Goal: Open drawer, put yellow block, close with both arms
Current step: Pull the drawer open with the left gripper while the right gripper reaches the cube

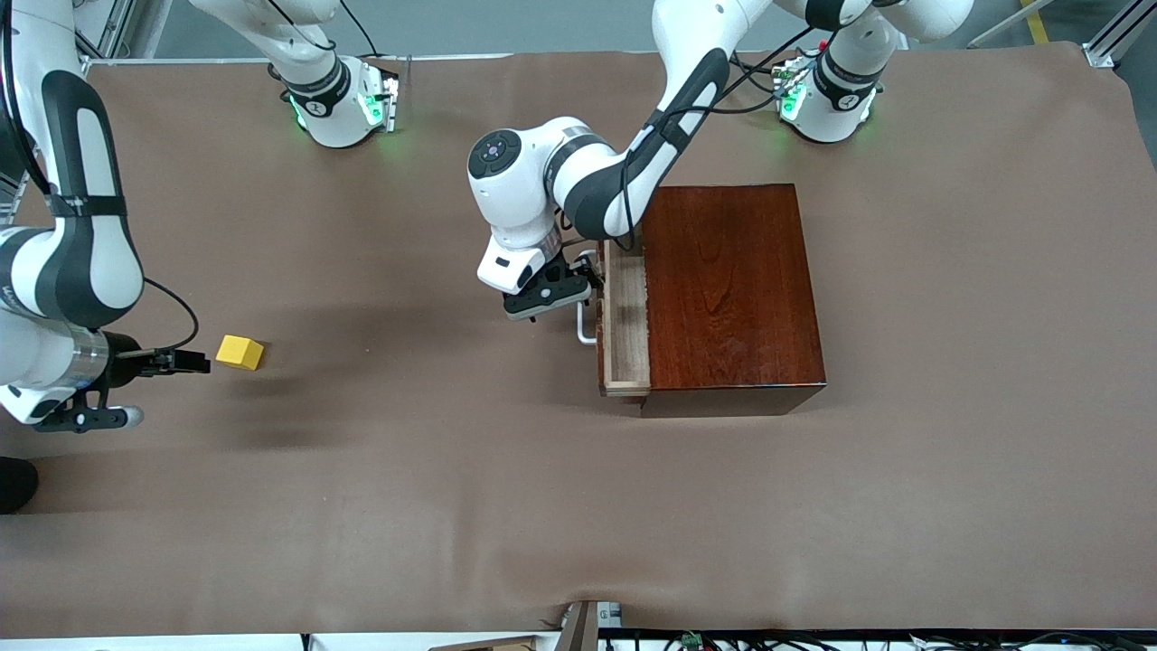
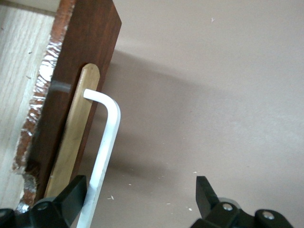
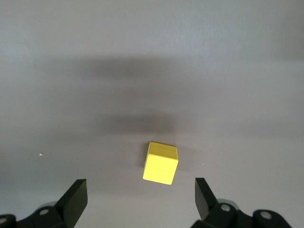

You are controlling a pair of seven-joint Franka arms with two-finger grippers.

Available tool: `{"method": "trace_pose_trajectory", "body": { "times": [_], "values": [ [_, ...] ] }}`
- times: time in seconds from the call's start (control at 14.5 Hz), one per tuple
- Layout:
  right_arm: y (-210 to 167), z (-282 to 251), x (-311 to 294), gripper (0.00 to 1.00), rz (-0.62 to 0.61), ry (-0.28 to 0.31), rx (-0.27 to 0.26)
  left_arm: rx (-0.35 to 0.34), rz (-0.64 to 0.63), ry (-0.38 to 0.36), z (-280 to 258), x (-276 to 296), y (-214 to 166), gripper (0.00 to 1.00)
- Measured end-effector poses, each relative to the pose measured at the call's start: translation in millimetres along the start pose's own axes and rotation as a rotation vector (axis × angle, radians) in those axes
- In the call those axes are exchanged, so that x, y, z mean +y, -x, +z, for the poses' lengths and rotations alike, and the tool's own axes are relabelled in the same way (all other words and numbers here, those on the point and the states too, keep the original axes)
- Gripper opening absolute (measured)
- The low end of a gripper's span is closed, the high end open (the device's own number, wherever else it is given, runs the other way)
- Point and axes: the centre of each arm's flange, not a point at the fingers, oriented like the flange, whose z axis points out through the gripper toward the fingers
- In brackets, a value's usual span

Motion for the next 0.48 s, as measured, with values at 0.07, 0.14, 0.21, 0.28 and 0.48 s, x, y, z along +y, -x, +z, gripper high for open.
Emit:
{"method": "trace_pose_trajectory", "body": {
  "times": [0.07,0.14,0.21,0.28,0.48],
  "values": [
    [1,7,0,1.0,0.02,-0.001,-0.002,0.001,-0.013,0.003,0,0,0,1.0],
    [2,14,-1,1.0,0.041,-0.001,-0.004,0.003,-0.029,0.016,-1,2,0,1.0],
    [3,21,-2,1.0,0.054,-0.002,-0.006,0.006,-0.045,0.039,-3,5,3,1.0],
    [4,27,-2,1.0,0.06,-0.002,-0.006,0.008,-0.06,0.061,-5,8,5,1.0],
    [8,48,-1,1.0,0.077,0.001,0.007,0.009,-0.084,0.085,-6,12,7,1.0]
  ]
}}
